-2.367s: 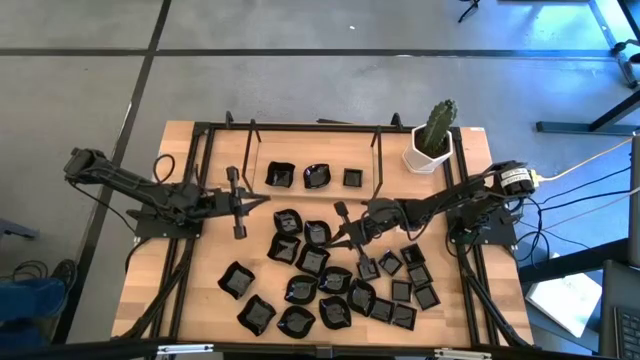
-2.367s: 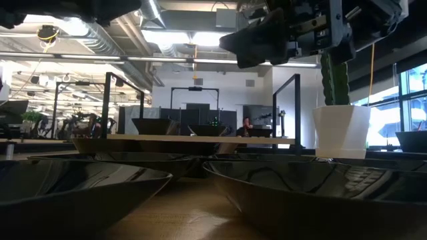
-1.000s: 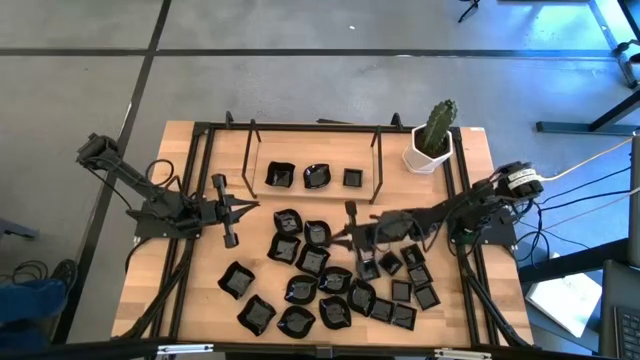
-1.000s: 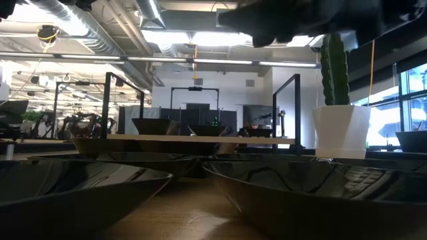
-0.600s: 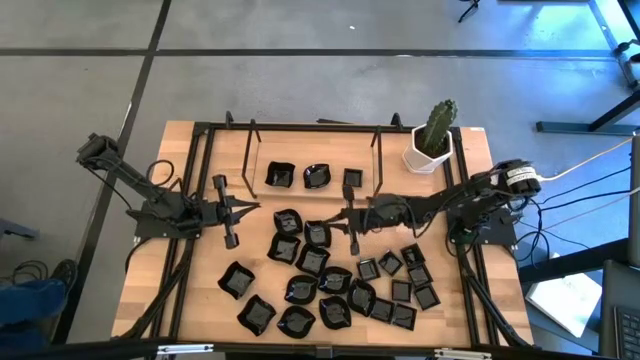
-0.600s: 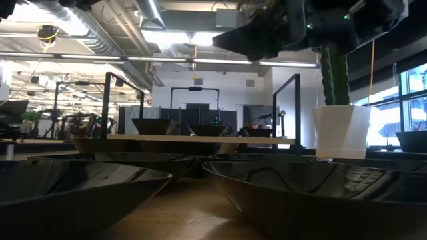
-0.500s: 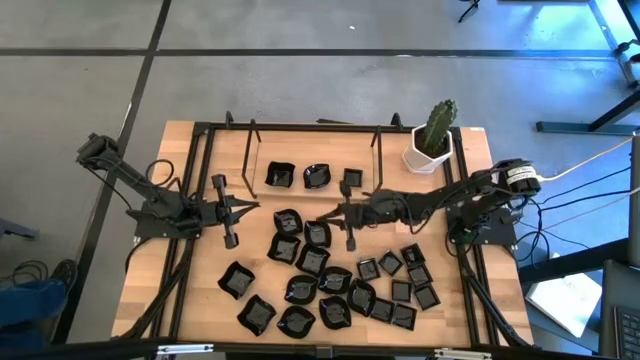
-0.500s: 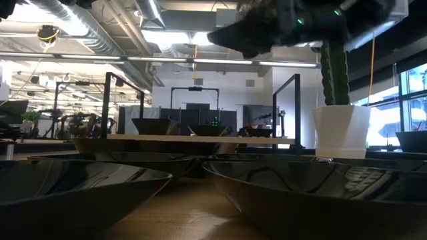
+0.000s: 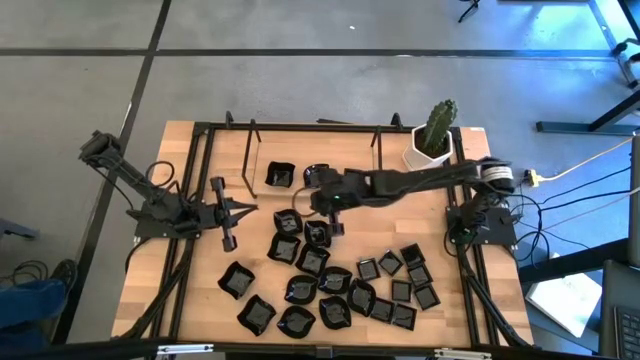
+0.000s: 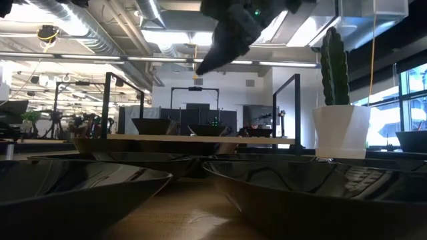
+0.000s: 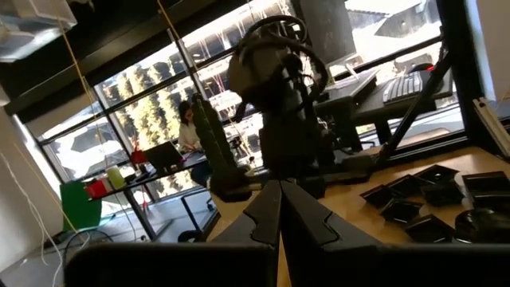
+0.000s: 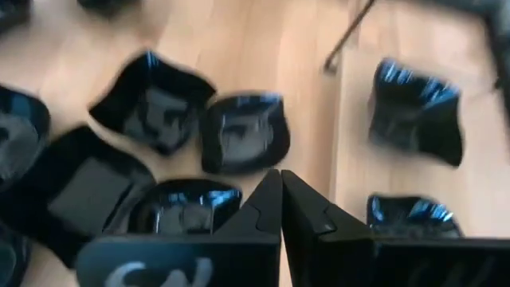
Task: Pick & Place Mini shaped plates
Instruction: Stack the distorted square plate on the top of the distorted square plate on the shelf
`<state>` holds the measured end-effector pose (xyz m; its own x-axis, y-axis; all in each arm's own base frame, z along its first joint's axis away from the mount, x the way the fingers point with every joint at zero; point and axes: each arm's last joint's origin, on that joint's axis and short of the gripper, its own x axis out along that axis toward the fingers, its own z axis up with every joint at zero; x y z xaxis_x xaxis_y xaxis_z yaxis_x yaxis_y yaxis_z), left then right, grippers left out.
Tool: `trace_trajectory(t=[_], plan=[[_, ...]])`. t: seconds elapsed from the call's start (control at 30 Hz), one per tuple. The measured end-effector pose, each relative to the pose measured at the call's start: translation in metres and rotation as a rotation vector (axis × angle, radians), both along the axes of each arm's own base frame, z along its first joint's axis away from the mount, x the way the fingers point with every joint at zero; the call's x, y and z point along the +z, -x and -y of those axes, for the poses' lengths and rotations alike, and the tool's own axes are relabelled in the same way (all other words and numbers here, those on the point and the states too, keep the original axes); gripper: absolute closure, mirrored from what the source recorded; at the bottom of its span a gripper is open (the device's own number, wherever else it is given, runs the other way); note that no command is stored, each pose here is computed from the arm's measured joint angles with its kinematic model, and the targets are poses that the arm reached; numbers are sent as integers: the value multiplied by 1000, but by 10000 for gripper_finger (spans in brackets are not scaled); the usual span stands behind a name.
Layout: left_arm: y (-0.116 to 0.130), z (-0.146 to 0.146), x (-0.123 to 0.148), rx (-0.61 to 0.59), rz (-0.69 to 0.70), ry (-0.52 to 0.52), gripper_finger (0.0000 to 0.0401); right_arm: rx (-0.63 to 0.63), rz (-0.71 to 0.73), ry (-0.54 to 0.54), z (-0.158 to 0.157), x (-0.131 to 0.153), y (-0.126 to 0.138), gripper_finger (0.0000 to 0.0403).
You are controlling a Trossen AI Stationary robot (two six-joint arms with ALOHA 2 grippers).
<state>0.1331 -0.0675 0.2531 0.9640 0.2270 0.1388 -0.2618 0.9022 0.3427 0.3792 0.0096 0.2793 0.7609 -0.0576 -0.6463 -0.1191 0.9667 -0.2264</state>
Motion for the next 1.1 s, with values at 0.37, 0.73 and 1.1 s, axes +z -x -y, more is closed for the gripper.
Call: trace_trajectory(t=[0.37,0.73,1.1], plan=[[1,2,0,-15,1,0,398,-27,-329,-24,3,4,-19,392],[1,2,-2,-15,-22,-16,398,192,-370,-115,-13,-7,-36,375],[0,2,-4,-17,-40,-19,398,385,-505,-59,-64,-40,-37,226]])
